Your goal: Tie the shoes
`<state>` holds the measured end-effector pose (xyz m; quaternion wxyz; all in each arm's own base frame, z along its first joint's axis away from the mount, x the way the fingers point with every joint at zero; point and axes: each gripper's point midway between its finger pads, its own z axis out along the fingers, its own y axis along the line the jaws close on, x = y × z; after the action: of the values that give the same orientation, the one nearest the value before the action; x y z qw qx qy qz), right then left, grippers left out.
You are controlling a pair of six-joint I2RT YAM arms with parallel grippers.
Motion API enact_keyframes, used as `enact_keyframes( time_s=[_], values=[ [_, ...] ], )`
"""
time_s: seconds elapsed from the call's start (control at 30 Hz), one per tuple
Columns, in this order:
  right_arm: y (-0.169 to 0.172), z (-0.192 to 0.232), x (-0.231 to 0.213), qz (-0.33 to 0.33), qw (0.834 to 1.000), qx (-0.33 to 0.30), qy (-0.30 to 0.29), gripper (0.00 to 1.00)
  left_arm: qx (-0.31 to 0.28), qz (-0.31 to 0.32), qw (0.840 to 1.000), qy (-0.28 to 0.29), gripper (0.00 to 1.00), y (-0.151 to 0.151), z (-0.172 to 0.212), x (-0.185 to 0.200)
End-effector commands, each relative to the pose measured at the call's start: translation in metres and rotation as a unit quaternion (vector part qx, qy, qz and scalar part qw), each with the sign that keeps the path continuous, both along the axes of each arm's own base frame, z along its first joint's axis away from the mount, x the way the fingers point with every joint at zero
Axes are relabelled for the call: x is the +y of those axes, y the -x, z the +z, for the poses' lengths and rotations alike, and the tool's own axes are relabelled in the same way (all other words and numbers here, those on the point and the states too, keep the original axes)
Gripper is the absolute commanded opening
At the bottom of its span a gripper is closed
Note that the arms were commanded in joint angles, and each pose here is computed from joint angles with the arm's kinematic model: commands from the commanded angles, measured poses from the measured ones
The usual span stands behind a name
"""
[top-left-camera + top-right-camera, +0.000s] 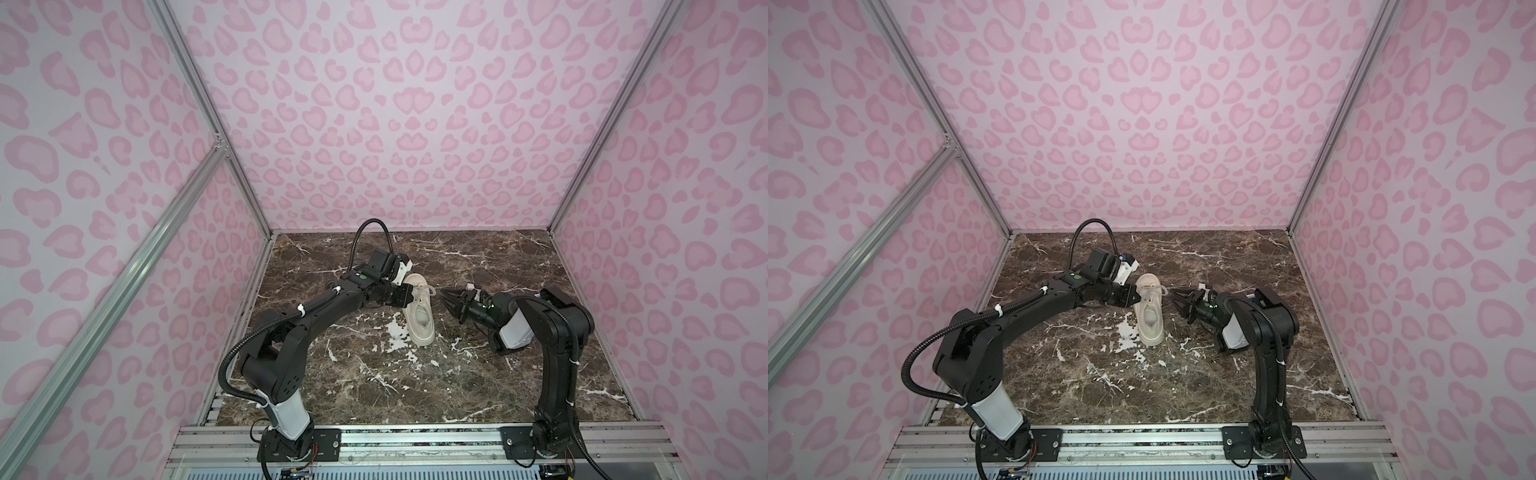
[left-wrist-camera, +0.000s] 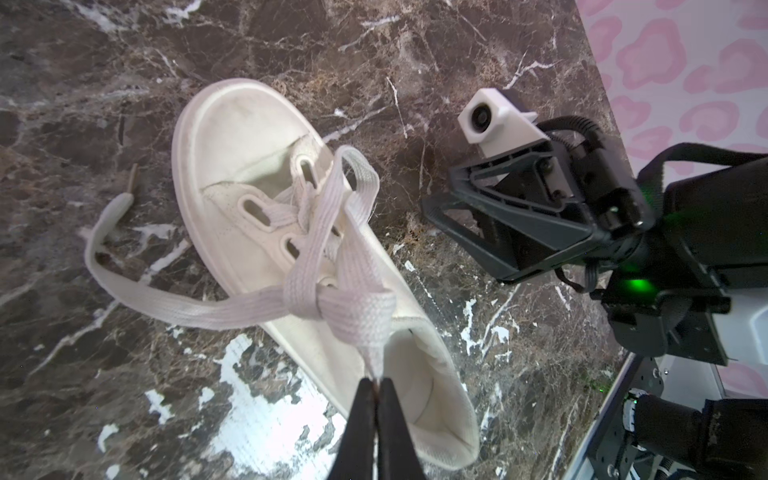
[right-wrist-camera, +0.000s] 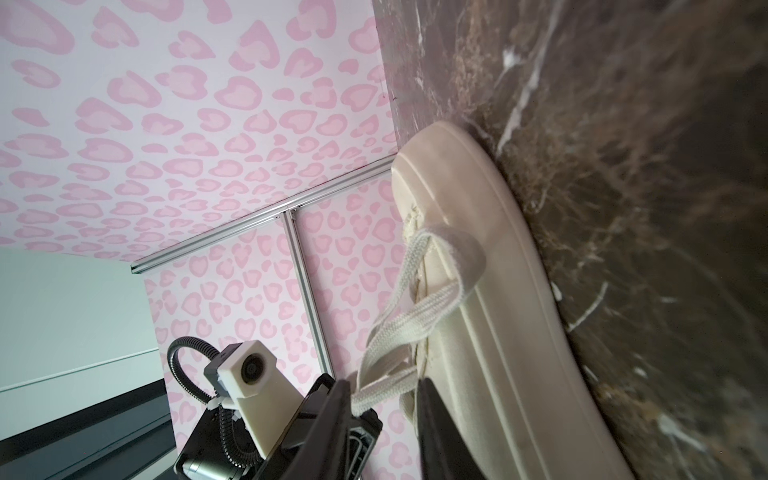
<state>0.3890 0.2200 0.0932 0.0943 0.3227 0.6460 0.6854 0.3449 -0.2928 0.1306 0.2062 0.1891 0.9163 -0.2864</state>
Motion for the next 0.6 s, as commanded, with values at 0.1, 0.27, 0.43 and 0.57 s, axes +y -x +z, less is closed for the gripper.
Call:
enact_keyframes(
  time_s=[0.1,0.27,0.43,0.57],
  values=[
    [0.001,0.003,-0.011,-0.012,0.995,-0.055,0.086,0.32,0.004,-0.003,1.0,0.008,0.03,0.01,0.028,0.003],
    [0.004,0.009,-0.019,0.019,0.968,-0.085,0.235,0.35,-0.01,-0.009,1.0,0.027,0.03,0.005,0.062,-0.004],
    [0.004,0.028,-0.03,0.05,0.921,-0.133,0.363,0.35,-0.021,-0.011,0.999,0.047,0.03,-0.007,0.086,-0.014],
    [0.004,0.044,-0.03,0.074,0.882,-0.195,0.423,0.38,-0.031,-0.015,0.997,0.064,0.03,-0.018,0.103,-0.024]
  ],
)
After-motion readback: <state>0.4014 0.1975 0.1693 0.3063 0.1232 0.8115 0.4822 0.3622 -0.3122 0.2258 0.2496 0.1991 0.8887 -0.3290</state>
